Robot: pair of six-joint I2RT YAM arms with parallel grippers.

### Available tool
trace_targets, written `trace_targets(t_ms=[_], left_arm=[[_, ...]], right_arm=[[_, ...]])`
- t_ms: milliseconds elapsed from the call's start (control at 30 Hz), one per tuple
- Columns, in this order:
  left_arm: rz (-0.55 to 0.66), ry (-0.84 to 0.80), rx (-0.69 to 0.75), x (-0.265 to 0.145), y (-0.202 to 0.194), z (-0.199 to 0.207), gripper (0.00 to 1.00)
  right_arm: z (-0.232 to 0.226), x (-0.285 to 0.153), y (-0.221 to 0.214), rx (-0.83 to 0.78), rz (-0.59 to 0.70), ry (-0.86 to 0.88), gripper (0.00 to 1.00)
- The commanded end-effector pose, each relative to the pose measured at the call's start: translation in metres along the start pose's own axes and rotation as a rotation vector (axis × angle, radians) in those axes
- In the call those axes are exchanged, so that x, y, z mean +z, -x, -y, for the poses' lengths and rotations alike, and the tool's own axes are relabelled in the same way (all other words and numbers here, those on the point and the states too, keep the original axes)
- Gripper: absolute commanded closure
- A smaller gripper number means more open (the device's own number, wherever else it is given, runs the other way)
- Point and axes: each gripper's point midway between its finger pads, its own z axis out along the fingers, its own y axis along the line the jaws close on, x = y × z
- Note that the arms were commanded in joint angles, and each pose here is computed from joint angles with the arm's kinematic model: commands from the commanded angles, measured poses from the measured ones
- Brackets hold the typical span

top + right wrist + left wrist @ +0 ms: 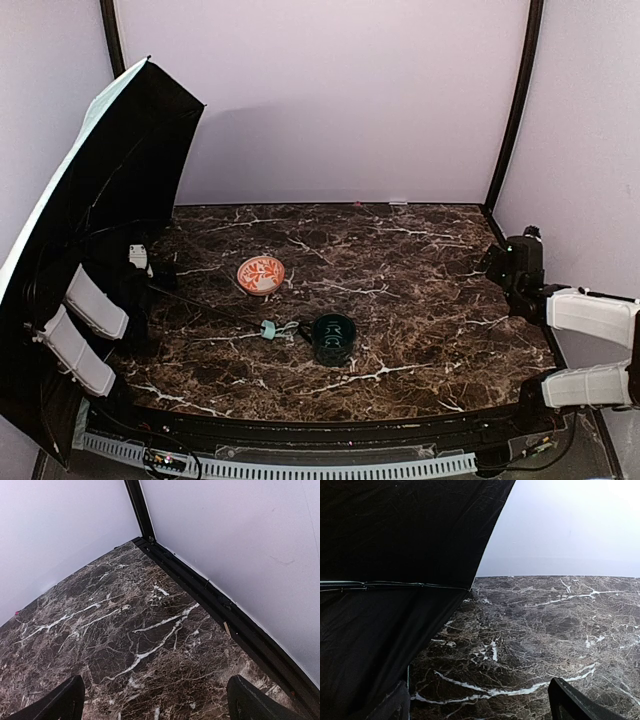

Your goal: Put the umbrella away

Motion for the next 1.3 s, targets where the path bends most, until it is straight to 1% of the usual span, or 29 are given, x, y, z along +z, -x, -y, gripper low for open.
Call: trace_targets(t_ms=[0, 133, 267, 333, 433, 467, 567, 600, 633, 667, 700, 733, 800, 833, 900, 967, 1000, 1067, 1133, 1200, 1267], left_arm=[[0.044, -0.003, -0.010, 0.002, 0.014, 0.000, 0.01], [0.043, -0.005, -0.010, 0.002, 0.014, 0.000, 0.01], [0.044, -0.006, -0.010, 0.001, 0.014, 0.000, 0.01], [0.058, 0.008, -0.010, 0.000, 0.017, -0.003, 0.01], [0.052, 0.007, -0.027, -0.008, 0.018, -0.005, 0.01], [0.099, 0.003, -0.013, -0.012, 0.027, -0.004, 0.01], [0.119, 0.068, 0.006, -0.020, 0.043, -0.008, 0.01], [0.105, 0.064, 0.014, -0.018, 0.046, -0.005, 0.01], [0.044, 0.054, 0.030, -0.013, 0.040, -0.001, 0.01], [0.011, 0.054, 0.029, -0.009, 0.039, 0.000, 0.01], [-0.006, 0.072, 0.020, -0.004, 0.042, -0.001, 0.01], [-0.019, 0.079, 0.015, -0.003, 0.040, -0.002, 0.01], [-0.014, 0.051, 0.024, -0.004, 0.038, 0.004, 0.01], [-0.007, 0.041, 0.039, -0.005, 0.039, 0.006, 0.01], [-0.010, 0.047, 0.083, -0.004, 0.036, 0.009, 0.01], [-0.032, 0.067, 0.139, -0.001, 0.031, 0.010, 0.01], [-0.045, 0.076, 0.165, 0.002, 0.028, 0.011, 0.01], [-0.065, 0.100, 0.197, 0.006, 0.025, 0.011, 0.01], [-0.075, 0.109, 0.206, 0.009, 0.022, 0.011, 0.01], [-0.074, 0.100, 0.201, 0.009, 0.022, 0.014, 0.01], [-0.071, 0.091, 0.196, 0.009, 0.023, 0.016, 0.01]], right_arm=[[0.001, -0.001, 0.010, 0.043, 0.043, 0.000, 0.00], [-0.001, -0.007, 0.015, 0.054, 0.047, 0.024, 0.00], [-0.017, -0.017, 0.019, 0.036, 0.078, 0.155, 0.00], [-0.031, -0.023, 0.020, 0.009, 0.082, 0.249, 0.00], [-0.064, -0.038, 0.018, -0.094, 0.048, 0.441, 0.00], [-0.073, -0.043, 0.018, -0.116, 0.032, 0.491, 0.00], [-0.109, -0.065, 0.019, -0.154, -0.028, 0.697, 0.01], [-0.122, -0.075, 0.021, -0.152, -0.051, 0.774, 0.05], [-0.133, -0.083, 0.022, -0.144, -0.078, 0.842, 0.11], [-0.145, -0.092, 0.022, -0.130, -0.113, 0.908, 0.17], [-0.158, -0.101, 0.021, -0.122, -0.148, 0.960, 0.25], [-0.175, -0.114, 0.024, -0.128, -0.168, 1.017, 0.36], [-0.208, -0.146, 0.007, -0.227, -0.218, 1.111, 0.49], [-0.225, -0.167, -0.009, -0.315, -0.237, 1.156, 0.54], [-0.249, -0.210, -0.047, -0.485, -0.270, 1.249, 0.59], [-0.266, -0.255, -0.085, -0.595, -0.299, 1.366, 0.63], [-0.271, -0.269, -0.099, -0.623, -0.306, 1.402, 0.64], [-0.279, -0.293, -0.126, -0.694, -0.299, 1.442, 0.65], [-0.289, -0.314, -0.157, -0.802, -0.291, 1.471, 0.65], [-0.297, -0.338, -0.182, -0.882, -0.286, 1.525, 0.69], [-0.304, -0.351, -0.206, -0.939, -0.298, 1.558, 0.71]])
